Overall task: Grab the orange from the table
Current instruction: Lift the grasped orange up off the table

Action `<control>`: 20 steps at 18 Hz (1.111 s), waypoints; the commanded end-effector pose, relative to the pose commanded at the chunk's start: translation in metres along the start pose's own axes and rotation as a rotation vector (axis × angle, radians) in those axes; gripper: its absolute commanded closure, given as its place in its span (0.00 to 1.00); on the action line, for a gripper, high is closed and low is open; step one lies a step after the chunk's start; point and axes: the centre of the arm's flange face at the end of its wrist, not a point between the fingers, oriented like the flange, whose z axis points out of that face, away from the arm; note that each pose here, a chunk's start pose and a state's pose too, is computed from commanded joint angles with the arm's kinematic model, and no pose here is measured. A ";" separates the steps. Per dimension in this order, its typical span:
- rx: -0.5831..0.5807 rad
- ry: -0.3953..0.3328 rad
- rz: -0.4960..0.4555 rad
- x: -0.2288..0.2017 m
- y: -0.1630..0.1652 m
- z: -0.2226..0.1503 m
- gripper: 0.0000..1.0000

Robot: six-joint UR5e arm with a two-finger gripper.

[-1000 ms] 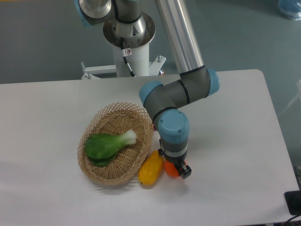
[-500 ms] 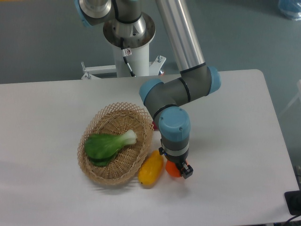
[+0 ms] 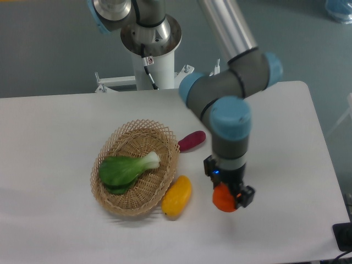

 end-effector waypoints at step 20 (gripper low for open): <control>0.348 -0.044 -0.495 -0.047 0.014 -0.125 0.43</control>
